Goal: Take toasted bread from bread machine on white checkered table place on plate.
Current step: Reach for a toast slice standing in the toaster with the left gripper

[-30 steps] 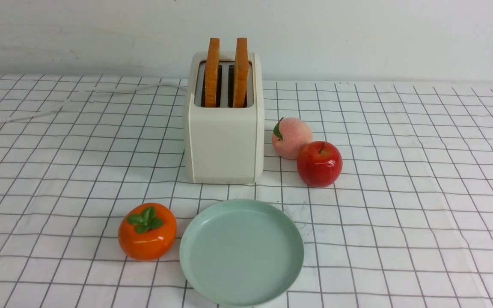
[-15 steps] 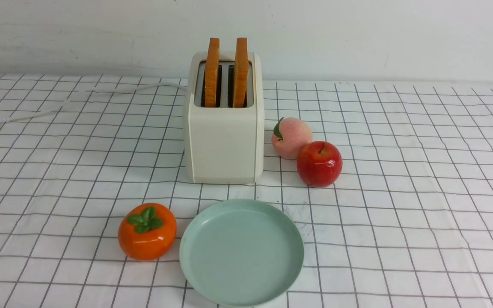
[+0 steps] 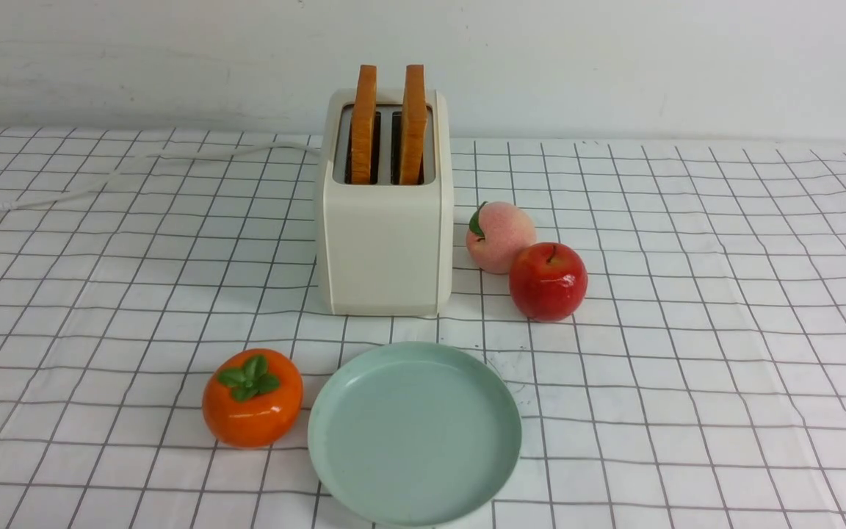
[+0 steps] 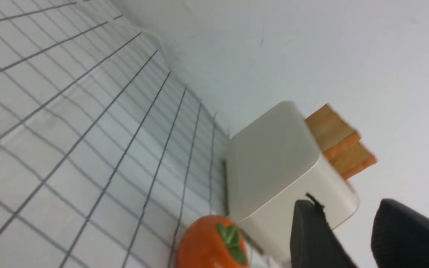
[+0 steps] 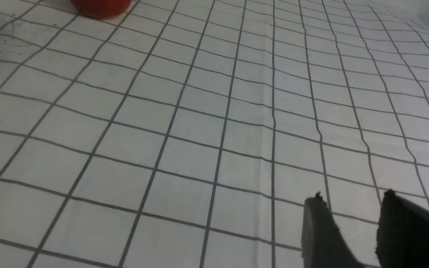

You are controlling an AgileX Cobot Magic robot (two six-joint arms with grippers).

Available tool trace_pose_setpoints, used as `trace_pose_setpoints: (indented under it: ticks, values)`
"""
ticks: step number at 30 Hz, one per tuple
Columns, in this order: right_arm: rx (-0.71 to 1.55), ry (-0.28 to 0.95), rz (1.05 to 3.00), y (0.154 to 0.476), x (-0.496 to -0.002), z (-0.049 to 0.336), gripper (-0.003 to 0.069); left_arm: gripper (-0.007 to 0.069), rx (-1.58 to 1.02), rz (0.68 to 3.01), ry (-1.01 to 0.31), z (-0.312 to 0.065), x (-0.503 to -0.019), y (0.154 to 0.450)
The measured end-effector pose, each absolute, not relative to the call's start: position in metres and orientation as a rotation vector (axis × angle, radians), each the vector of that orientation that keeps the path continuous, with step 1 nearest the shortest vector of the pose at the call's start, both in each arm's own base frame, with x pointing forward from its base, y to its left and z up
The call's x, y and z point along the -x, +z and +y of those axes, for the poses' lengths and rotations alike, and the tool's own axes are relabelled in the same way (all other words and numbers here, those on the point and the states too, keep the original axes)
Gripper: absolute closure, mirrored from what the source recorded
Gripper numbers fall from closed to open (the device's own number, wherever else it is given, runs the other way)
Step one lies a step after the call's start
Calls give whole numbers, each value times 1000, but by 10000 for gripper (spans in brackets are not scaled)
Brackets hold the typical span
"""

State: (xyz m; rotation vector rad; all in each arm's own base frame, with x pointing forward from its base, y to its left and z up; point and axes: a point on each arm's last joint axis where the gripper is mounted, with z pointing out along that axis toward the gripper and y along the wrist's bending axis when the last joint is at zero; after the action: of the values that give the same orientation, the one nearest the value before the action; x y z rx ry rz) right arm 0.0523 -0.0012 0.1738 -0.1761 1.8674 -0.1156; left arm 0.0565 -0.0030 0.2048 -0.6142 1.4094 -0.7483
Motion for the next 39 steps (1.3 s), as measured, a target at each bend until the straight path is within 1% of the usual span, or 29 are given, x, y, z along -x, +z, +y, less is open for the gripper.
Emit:
trace_pose_setpoints:
  ticks: [4,6,9,10,11,12,13,15,17,19,20,23,25,27,31,39]
  values:
    - [176,-116,1867,174,-52,-1,418,389,636,1356,-784,-2,-56,209]
    - [176,-116,1867,174,-52,-1,418,414,666,1349,-815,-2,-56,209]
    - [177,-117,1867,174,-52,-1,418,497,677,1365,-843,-3,-54,219]
    - [181,-124,1867,174,-52,-2,418,547,667,1372,-844,-4,-53,225]
    - [183,-127,1867,174,-52,-2,418,557,666,1375,-844,-4,-52,227]
    - [199,-153,1863,174,-52,-3,418,608,647,1393,-833,-5,-51,237]
    - [212,-173,1859,174,-53,-3,418,638,640,1425,-820,-6,-52,243]
    - [235,-208,1835,175,-53,-4,418,638,643,1525,-789,-8,-57,251]
    - [195,-163,1791,178,-55,-3,418,638,660,1657,-746,-11,-66,258]
    - [96,-46,1713,185,-56,0,418,638,645,1809,-690,-14,-79,264]
    - [12,56,1637,192,-57,2,418,638,627,1908,-647,-15,-89,268]
    - [-85,184,1519,203,-57,3,418,638,524,2077,-567,-20,-108,282]
    - [-86,227,1485,207,-56,4,418,638,474,2138,-550,-22,-117,287]
    - [-142,279,1409,213,-55,4,418,638,388,2219,-549,-27,-132,294]
    - [-160,319,1361,217,-55,4,418,638,264,2249,-593,-35,-145,299]
    - [-165,319,1378,216,-55,4,418,638,204,2192,-605,-37,-148,304]
